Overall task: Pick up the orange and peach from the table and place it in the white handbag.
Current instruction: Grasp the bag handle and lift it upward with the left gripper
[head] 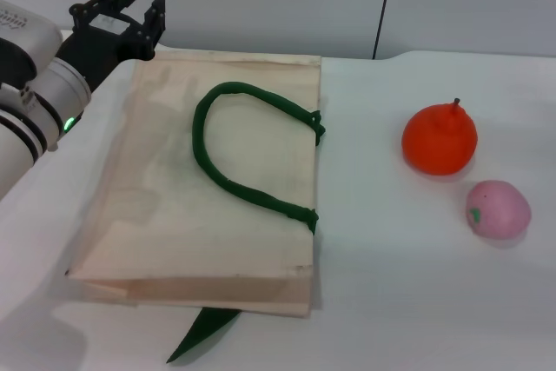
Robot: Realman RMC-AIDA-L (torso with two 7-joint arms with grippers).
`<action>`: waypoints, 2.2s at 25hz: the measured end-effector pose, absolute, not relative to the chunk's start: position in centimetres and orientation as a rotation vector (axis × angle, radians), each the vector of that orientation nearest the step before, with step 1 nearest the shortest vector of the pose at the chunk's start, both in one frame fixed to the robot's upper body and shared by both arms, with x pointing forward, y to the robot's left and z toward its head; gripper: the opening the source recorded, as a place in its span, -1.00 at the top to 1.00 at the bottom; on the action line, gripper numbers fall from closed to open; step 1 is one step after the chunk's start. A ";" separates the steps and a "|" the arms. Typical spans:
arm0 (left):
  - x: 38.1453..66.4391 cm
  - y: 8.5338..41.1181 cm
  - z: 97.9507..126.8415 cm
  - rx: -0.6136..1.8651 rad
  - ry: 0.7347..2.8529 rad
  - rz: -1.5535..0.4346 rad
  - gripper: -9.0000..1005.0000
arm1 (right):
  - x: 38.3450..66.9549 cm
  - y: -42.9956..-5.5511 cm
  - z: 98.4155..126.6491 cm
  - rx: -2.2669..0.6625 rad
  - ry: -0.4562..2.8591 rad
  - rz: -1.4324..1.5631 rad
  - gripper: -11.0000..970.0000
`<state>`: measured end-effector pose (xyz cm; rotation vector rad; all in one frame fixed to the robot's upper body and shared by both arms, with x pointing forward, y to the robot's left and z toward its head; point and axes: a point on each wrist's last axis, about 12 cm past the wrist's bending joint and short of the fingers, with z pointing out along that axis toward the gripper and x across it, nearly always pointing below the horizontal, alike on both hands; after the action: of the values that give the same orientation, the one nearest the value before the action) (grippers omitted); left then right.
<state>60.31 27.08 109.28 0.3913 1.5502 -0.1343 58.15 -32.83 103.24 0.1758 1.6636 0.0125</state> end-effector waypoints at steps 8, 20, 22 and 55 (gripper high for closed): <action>60.5 26.9 109.5 0.396 1.543 -0.137 0.15 | 58.4 -32.7 103.2 0.171 1.680 0.012 -0.75; 60.5 27.0 109.4 0.397 1.552 -0.133 0.15 | 58.5 -32.7 103.3 0.164 1.680 0.013 -0.75; 60.5 27.0 109.4 0.398 1.550 -0.134 0.15 | 58.5 -32.7 103.3 0.163 1.679 0.013 -0.75; 61.1 19.3 116.6 0.439 1.861 0.063 0.15 | 58.8 -32.9 103.1 0.173 1.714 0.005 -0.75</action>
<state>61.09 19.26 116.59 0.4391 1.8606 0.0629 58.77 -32.93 103.09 0.1731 1.7136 0.0054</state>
